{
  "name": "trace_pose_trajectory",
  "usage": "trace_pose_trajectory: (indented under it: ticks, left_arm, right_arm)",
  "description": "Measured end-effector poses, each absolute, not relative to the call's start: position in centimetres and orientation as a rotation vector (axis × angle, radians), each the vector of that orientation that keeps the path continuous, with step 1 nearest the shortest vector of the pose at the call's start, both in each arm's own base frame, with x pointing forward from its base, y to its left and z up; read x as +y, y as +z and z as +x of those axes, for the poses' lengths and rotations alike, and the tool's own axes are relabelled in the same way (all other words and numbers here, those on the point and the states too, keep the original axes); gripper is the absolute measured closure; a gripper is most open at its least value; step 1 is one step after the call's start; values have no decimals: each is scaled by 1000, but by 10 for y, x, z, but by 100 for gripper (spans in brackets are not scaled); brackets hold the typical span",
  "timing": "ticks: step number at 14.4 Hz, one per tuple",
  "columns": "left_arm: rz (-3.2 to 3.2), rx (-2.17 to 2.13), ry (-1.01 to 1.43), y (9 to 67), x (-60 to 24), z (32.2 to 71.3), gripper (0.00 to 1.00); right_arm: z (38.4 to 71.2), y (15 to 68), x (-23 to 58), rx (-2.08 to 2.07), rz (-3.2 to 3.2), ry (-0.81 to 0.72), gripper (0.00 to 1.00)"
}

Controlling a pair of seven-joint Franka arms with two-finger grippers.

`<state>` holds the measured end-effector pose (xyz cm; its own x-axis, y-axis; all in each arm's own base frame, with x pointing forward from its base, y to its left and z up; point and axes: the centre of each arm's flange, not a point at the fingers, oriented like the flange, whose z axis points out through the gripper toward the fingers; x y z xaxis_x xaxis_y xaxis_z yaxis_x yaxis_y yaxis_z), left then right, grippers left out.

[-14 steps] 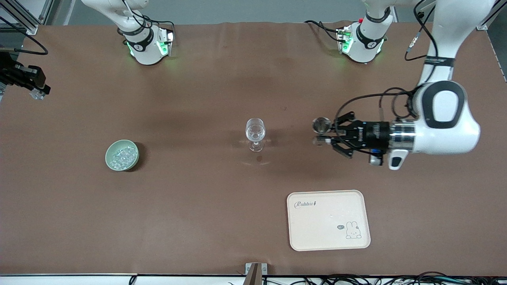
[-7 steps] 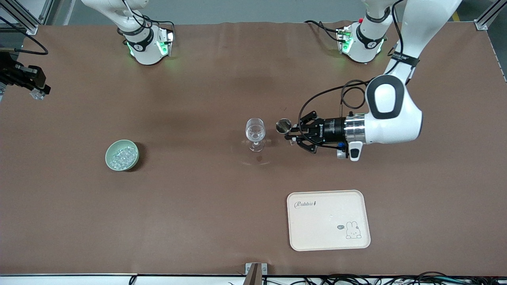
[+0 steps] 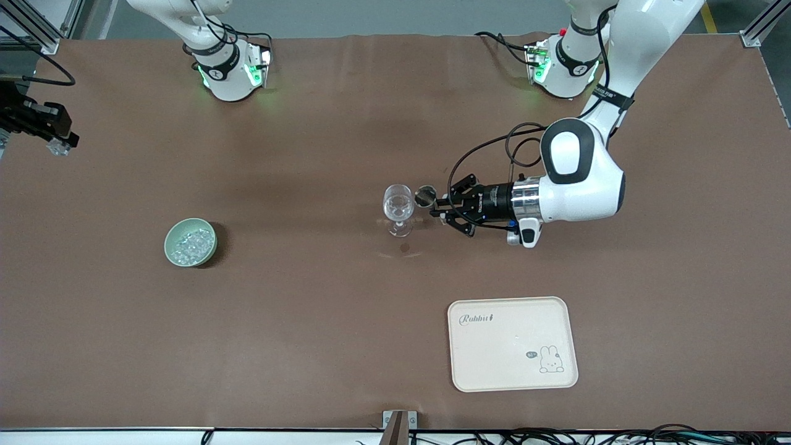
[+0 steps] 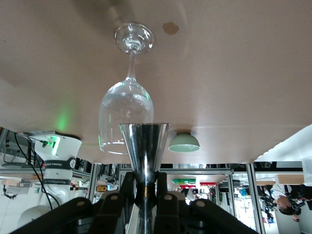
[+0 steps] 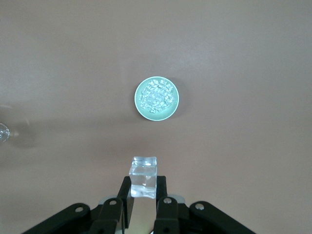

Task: Pour wine and add ice with both arms
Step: 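Carry the silver jigger with the left gripper to the wine glass, then tilt the jigger over the wine glass with the left gripper to pour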

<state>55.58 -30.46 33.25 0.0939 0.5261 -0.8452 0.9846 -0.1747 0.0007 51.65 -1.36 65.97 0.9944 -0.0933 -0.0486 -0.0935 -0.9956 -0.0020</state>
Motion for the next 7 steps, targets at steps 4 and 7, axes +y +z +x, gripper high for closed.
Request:
trace_pose_trajectory:
  ticks: [4,7]
  left_arm:
    - [1827,1502,-920,331,-312,553,78]
    - [1877,1529,-882,331,-328,546,78]
  right_arm:
    - [516,660,-14,147,-3133,76,78]
    - [516,660,-14,148,-3133,76,78]
